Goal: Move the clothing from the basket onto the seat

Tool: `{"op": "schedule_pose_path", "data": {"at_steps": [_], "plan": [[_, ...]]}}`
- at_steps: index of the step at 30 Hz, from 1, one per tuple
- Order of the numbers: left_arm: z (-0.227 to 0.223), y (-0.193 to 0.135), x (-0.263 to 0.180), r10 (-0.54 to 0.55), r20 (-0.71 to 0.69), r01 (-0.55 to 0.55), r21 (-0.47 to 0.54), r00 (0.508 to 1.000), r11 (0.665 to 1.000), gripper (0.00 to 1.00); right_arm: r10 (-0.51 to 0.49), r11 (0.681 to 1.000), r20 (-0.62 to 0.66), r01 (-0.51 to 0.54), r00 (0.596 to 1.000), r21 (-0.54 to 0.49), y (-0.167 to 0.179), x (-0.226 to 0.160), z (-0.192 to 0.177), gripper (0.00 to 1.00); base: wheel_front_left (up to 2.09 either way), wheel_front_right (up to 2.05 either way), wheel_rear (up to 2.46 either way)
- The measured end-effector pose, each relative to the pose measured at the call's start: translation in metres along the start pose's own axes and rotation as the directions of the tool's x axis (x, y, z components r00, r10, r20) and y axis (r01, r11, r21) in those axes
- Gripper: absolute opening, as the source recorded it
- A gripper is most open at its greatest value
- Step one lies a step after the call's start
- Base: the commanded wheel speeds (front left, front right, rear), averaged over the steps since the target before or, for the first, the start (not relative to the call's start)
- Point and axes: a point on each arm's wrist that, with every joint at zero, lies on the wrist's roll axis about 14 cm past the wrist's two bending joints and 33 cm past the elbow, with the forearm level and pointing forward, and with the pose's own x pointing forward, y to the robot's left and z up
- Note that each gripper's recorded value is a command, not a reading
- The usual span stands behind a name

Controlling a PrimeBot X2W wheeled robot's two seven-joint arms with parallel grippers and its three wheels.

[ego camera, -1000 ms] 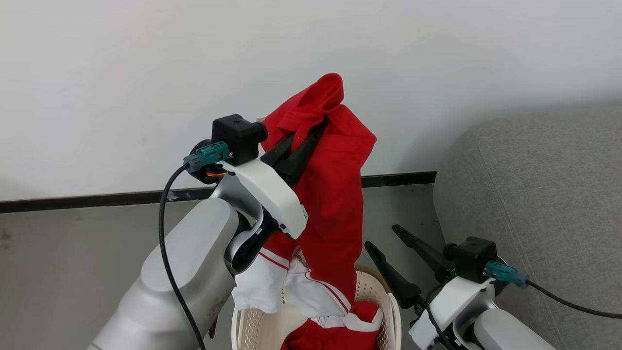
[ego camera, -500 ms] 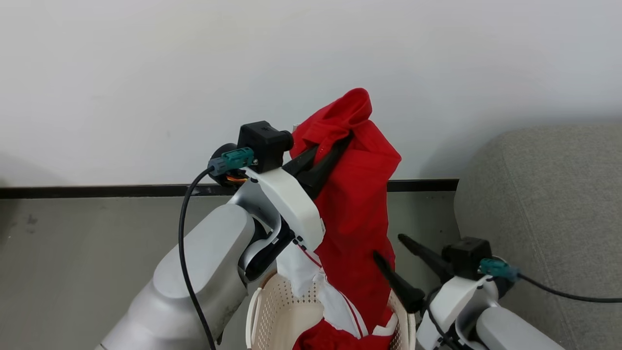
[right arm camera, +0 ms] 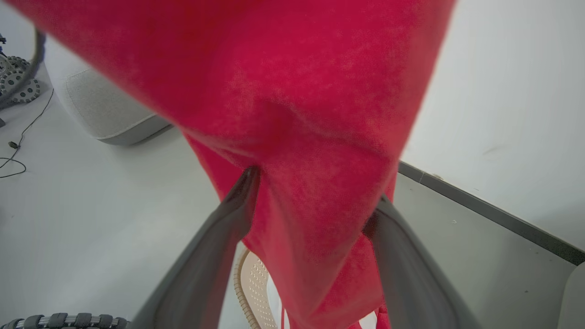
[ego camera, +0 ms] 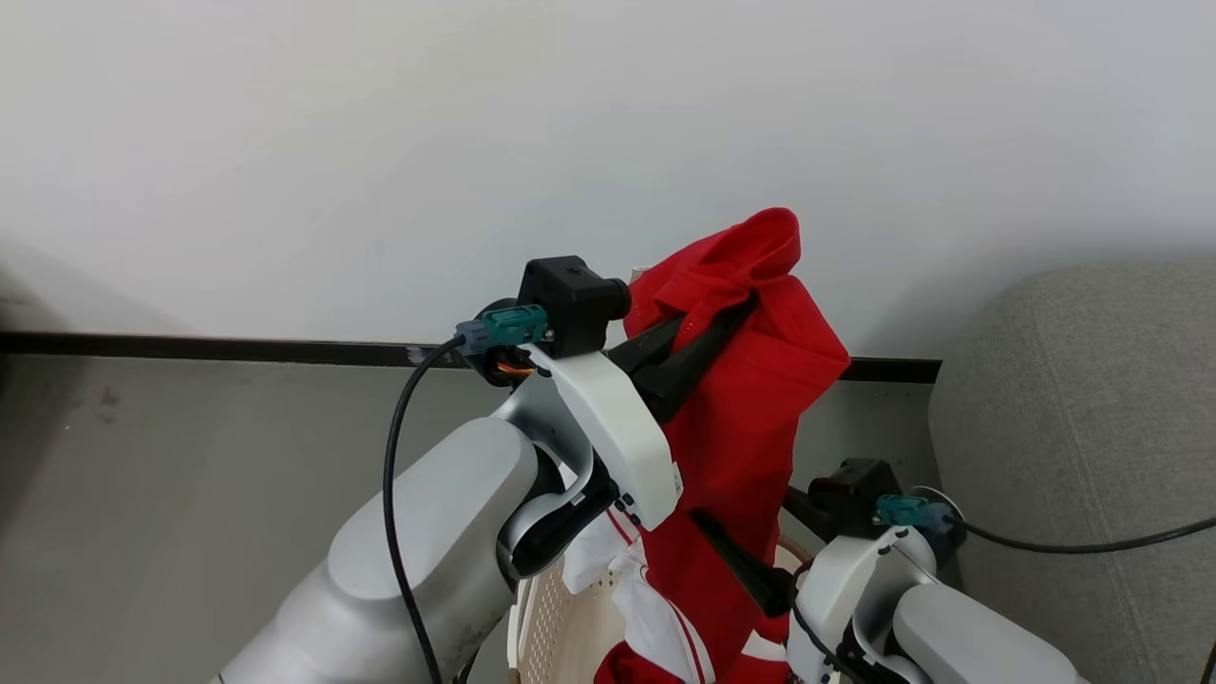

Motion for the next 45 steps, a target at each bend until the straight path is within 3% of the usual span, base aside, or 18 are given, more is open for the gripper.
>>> {"op": "schedule_pose_path", "data": {"at_steps": [9, 10, 11, 20, 30, 45], "plan": [[-0.004, -0.011, -0.005, -0.021, -0.02, 0.021, -0.025, 1.0, 0.999, 0.0, 0.077, 0.997, -0.035, -0.078, 0.996, -0.023, 0.018, 0.02, -0.003, 0.98, 0.0, 0.0, 0.0], [-0.004, -0.011, -0.006, -0.019, -0.022, 0.018, -0.028, 1.0, 0.999, 0.0, 0.077, 0.997, -0.039, -0.078, 0.996, -0.02, 0.018, 0.021, -0.004, 0.07, 0.0, 0.0, 0.0], [-0.004, -0.011, -0.006, -0.018, -0.022, 0.017, -0.028, 1.0, 0.999, 0.0, 0.075, 0.997, -0.043, -0.076, 0.996, -0.016, 0.017, 0.022, -0.005, 0.0, 0.0, 0.0, 0.0], [-0.003, 0.002, -0.009, 0.043, -0.017, -0.044, -0.03, 0.999, 0.999, 0.0, 0.024, 1.0, -0.02, -0.023, 1.0, 0.01, 0.0, 0.024, 0.002, 0.0, 0.0, 0.0, 0.0], [0.003, 0.027, -0.013, 0.131, 0.011, -0.131, -0.044, 0.991, 0.99, 0.0, -0.123, 0.991, 0.096, 0.117, 0.988, 0.065, -0.049, 0.015, 0.039, 0.0, 0.0, 0.0, 0.0], [-0.043, 0.035, -0.029, 0.161, -0.09, -0.171, -0.11, 0.983, 0.979, 0.0, -0.263, 0.964, 0.193, 0.248, 0.945, 0.098, -0.09, -0.016, 0.063, 0.0, 0.0, 0.0, 0.0]]}}
